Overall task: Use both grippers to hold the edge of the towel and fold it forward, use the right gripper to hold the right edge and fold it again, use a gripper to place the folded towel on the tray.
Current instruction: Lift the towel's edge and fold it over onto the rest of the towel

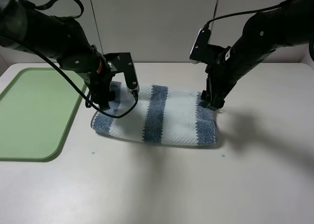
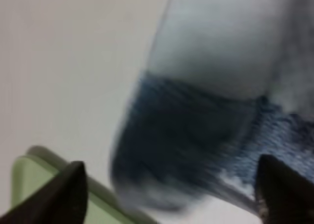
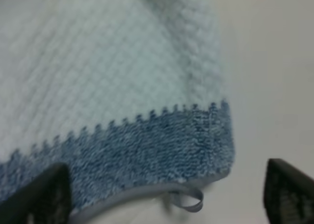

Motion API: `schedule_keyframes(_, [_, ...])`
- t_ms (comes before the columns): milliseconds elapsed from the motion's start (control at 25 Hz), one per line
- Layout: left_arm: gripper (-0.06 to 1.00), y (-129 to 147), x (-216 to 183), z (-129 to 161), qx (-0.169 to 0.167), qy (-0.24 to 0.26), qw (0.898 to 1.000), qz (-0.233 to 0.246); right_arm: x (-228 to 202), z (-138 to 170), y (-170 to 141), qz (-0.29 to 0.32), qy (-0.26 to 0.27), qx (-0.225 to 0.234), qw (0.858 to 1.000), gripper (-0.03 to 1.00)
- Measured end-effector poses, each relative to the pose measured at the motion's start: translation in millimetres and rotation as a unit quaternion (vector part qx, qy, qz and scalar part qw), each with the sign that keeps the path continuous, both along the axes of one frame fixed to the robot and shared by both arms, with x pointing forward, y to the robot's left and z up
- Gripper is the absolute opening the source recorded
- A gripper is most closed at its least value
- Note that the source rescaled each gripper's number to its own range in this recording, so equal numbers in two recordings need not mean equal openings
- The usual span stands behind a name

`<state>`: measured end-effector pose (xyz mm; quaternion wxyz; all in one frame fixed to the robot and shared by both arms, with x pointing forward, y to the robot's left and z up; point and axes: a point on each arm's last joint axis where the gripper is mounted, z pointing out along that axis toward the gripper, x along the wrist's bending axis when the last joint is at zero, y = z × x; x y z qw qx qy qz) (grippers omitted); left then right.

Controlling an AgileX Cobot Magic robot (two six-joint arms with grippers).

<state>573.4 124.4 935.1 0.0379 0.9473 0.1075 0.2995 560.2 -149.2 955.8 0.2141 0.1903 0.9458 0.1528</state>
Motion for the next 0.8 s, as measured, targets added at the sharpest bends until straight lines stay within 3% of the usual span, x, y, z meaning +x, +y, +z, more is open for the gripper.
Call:
schedule_keyframes(240, [0.82,-0.1,0.0,9.3,-0.01,-0.011,1.0,0.003,0.5,0.3,0.1,-0.007,-0.002,0.004,1.0,1.0])
schedule_keyframes(400, [0.9,-0.1,-0.1,9.7,-0.018,-0.011,1.0,0.013,0.4,0.3,0.1,-0.007,-0.001,0.004,1.0,1.0])
schedule_keyframes(800, [0.99,-1.3,0.5,10.0,-0.029,-0.014,0.999,0.015,0.2,0.1,0.0,-0.007,0.001,0.003,1.0,1.0])
